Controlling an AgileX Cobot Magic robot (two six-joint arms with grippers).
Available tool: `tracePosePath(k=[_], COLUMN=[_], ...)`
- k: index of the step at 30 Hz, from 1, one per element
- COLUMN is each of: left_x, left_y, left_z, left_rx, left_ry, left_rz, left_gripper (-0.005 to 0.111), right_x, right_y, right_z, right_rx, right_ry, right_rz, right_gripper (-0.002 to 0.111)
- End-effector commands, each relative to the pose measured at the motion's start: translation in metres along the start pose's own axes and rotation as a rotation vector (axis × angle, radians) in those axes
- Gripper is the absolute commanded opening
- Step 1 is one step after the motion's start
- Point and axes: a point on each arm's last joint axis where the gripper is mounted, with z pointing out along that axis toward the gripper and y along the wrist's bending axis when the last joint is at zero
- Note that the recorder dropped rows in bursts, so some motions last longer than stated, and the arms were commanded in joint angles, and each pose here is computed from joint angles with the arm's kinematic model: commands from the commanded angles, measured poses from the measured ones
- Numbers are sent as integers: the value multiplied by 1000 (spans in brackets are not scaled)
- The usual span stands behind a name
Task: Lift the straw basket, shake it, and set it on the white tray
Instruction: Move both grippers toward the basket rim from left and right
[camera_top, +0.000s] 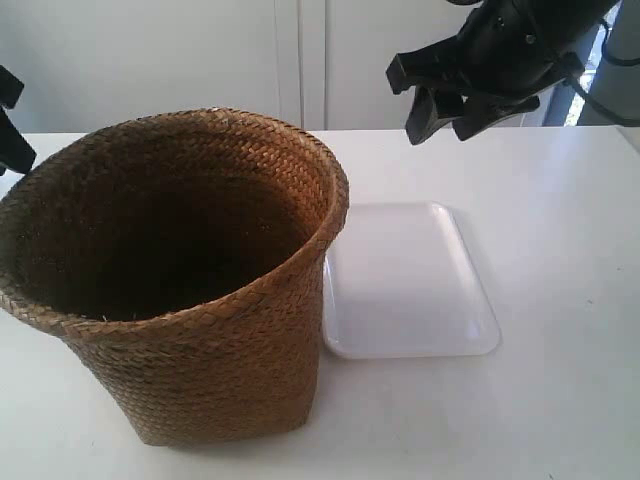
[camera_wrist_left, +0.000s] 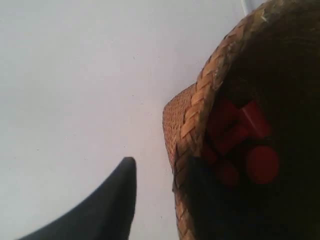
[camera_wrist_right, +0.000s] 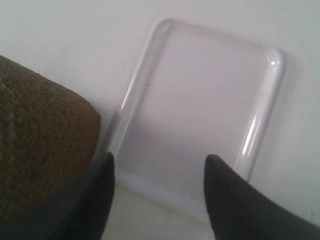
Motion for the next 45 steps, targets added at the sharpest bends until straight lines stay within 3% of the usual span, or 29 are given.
tracePosePath(k=[1, 6, 20, 25, 32, 36, 45], left_x=[0, 1, 5, 8, 10, 11, 19], left_y=[-3, -3, -4, -5, -5, -6, -3], left_z=[-2, -3, -3, 0, 3, 2, 15], left_rx=[25, 26, 41, 53, 65, 73, 94], left_ry=[1, 3, 44, 64, 76, 93, 109], left_rz=[-9, -8, 24, 14, -4, 1, -5], left_gripper=[54, 54, 54, 54, 63, 70, 70], right_x=[-7, -6, -1, 1, 2, 4, 10], right_y=[1, 3, 23, 30, 58, 62, 67], right_z=[-5, -6, -6, -3, 1, 7, 21], right_rx=[-3, -24, -257, -265, -294, -273, -264], right_ry=[-70, -65, 2, 20, 4, 33, 127], right_rz=[-38, -1, 23, 4, -78, -94, -57], right_gripper=[57, 57, 57, 58, 73, 73, 73])
